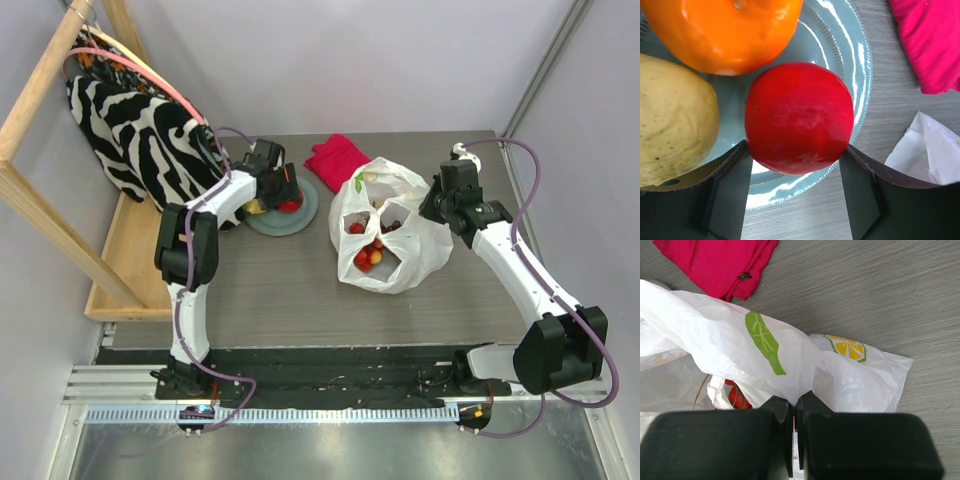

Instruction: Place the fruits into the plastic bag

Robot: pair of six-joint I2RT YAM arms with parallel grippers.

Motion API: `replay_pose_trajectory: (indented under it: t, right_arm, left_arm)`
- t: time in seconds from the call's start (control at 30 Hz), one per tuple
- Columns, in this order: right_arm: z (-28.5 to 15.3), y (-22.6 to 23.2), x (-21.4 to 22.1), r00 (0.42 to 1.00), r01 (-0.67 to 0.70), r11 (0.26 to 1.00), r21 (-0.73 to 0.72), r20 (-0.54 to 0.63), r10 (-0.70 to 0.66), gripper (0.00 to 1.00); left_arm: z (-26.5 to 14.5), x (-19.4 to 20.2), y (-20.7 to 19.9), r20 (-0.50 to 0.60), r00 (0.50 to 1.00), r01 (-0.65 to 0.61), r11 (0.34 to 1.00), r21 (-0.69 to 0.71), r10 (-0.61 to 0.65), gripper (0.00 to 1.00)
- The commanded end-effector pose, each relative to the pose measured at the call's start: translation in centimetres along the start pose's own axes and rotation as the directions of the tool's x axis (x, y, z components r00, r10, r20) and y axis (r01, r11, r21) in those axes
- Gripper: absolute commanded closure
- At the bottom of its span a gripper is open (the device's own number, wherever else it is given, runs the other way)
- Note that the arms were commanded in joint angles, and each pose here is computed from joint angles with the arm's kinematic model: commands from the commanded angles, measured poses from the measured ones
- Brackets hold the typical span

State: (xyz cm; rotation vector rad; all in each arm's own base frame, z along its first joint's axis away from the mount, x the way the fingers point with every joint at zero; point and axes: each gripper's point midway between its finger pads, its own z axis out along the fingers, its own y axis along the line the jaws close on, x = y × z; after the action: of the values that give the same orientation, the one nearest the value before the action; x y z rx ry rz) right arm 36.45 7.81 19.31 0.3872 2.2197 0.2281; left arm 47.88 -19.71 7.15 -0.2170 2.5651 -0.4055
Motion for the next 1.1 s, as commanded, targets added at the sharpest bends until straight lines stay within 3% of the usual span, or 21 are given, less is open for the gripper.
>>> replay_pose_trajectory:
  t: [0.0, 0.2, 0.67, 0.7, 1.07]
  right_arm:
    - [-0.7, 1.1, -2.7, 0.997, -0.024, 0.999, -0.029, 0.077, 0.026, 0.99]
    - [-1.2, 1.1, -3.0, 0.996, -0.013, 0.999, -0.034, 0.092, 0.016, 0.99]
    - [-4.5, -0.3, -2.6, 0.989, -0.013, 0.999, -0.029, 0.144, 0.017, 0.99]
    - [-4.7, -0.4, -2.5, 0.989, -0.015, 0.999, -0.028, 0.145, 0.019, 0.99]
    - [-5.7, -0.9, -1.6, 0.990, -0.017, 0.999, -0.038, 0.140, 0.022, 0.99]
  left_arm:
    - [-3.5, -1.8, -2.1, 0.084, 0.996, -0.041, 0.993, 0.113, 0.032, 0.69]
    - [-5.9, -1.1, -2.5, 0.111, 0.993, -0.053, 0.987, 0.150, 0.037, 0.71]
    - [-11.3, 0.4, -7.4, 0.209, 0.977, -0.112, 0.937, 0.331, 0.043, 0.72]
    - [-13.2, -0.6, -8.6, 0.272, 0.962, -0.134, 0.920, 0.368, 0.031, 0.72]
    - [-24.2, -3.2, -13.3, 0.521, 0.852, -0.238, 0.855, 0.461, -0.044, 0.72]
